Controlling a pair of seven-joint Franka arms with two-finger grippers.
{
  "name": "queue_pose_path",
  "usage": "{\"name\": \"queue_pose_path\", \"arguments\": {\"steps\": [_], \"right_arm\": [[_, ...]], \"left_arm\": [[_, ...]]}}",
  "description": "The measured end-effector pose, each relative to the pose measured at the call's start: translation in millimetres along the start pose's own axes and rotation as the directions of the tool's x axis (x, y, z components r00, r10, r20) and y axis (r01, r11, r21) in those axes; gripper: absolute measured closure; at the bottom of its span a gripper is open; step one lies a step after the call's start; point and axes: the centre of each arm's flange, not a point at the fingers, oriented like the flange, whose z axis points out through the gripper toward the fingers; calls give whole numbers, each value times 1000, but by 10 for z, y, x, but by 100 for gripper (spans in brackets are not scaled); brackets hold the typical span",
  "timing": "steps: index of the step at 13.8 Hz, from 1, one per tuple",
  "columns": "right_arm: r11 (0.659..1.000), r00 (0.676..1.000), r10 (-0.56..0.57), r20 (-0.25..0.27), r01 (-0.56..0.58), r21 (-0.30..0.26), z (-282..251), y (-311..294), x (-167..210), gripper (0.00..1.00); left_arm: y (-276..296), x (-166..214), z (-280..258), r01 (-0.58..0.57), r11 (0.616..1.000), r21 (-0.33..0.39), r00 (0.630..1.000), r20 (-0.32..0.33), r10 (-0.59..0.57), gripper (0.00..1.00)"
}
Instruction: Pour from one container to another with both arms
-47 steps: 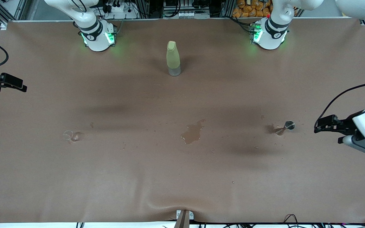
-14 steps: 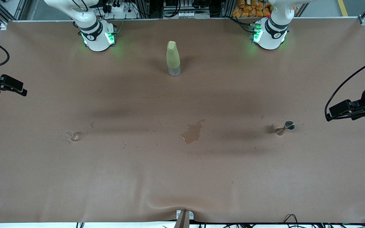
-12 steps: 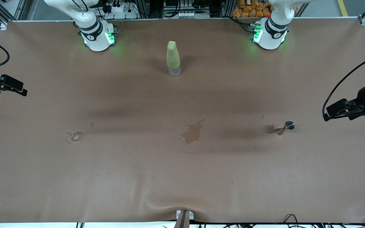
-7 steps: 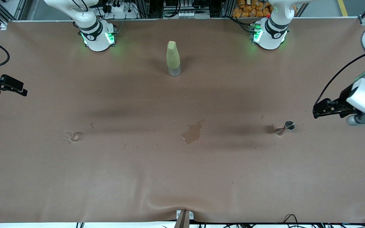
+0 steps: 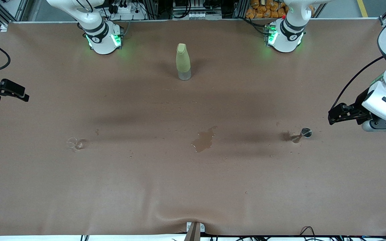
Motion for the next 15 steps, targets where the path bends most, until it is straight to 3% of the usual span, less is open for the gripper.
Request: {"name": "queue_pose_path", "arguments": {"steps": [5, 15], "right_arm": [[1000, 1000, 0, 0, 0, 0, 0, -1, 0, 0], [1000, 1000, -2, -1, 2, 3, 0, -16, 2, 0]], "left_arm": [[53, 31, -300, -9, 1000, -3, 999, -39, 9, 0], [60, 26, -277, -12, 1000, 1, 999, -30, 12, 0]]}}
